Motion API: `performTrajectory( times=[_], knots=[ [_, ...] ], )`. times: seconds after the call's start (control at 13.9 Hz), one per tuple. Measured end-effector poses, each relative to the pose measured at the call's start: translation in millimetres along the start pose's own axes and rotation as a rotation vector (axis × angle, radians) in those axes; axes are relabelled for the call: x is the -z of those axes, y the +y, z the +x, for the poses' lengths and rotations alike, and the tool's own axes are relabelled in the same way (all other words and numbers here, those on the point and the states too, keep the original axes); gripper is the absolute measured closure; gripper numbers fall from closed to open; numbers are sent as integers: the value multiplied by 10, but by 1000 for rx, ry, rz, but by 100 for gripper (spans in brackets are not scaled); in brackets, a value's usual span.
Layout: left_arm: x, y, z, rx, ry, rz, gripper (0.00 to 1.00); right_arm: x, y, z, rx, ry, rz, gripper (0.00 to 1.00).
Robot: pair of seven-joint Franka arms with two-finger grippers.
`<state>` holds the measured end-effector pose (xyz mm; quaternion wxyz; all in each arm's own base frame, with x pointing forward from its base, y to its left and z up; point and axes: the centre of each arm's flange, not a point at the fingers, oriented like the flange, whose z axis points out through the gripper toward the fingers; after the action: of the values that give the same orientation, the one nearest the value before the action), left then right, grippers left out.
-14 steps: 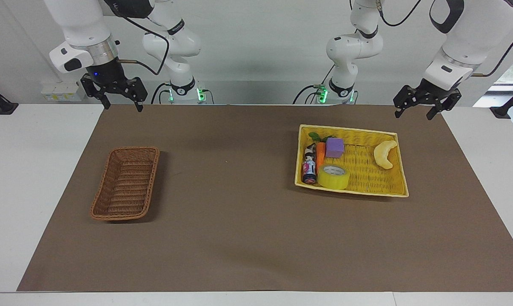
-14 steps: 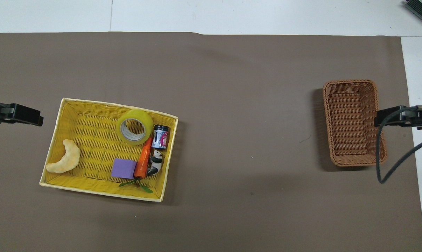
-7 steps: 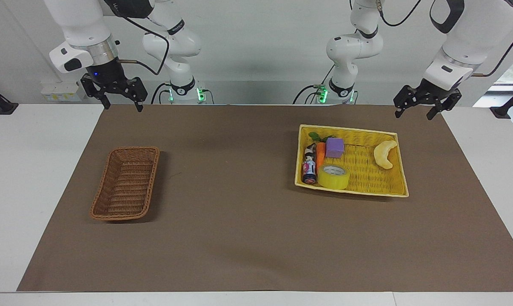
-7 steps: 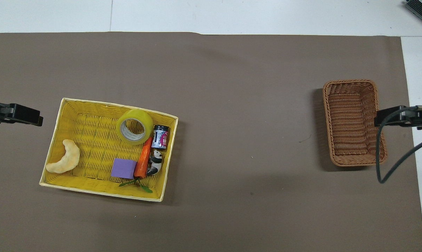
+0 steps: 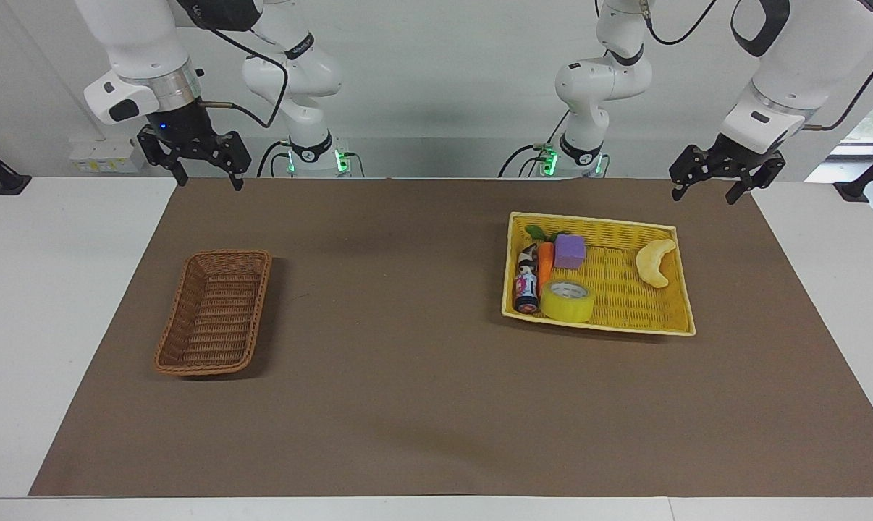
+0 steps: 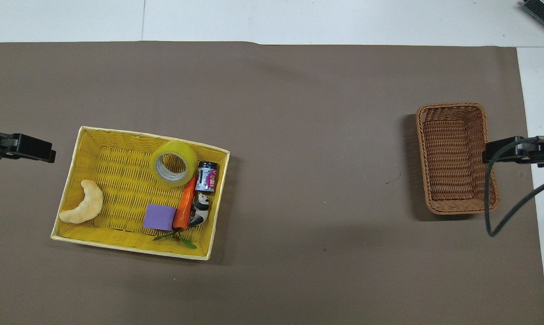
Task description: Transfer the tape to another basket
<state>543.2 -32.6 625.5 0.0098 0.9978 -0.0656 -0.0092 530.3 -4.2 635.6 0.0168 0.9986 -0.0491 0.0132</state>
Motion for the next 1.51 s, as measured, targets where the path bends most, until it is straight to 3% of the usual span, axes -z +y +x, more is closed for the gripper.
performTrajectory(
  times=[0.36, 0.65, 1.08, 1.51],
  knots=[
    [-52, 36, 2, -43, -8, -28, 0, 0, 0, 0, 0, 0, 0, 0],
    [-402, 29, 23, -119, -42, -76, 0, 0, 0, 0, 0, 0, 0, 0],
    [-1040, 164, 182, -132, 48, -113, 0, 0, 0, 0, 0, 0, 0, 0],
    [-1951, 575, 216, -176, 122, -122, 0, 0, 0, 0, 0, 0, 0, 0]
  ],
)
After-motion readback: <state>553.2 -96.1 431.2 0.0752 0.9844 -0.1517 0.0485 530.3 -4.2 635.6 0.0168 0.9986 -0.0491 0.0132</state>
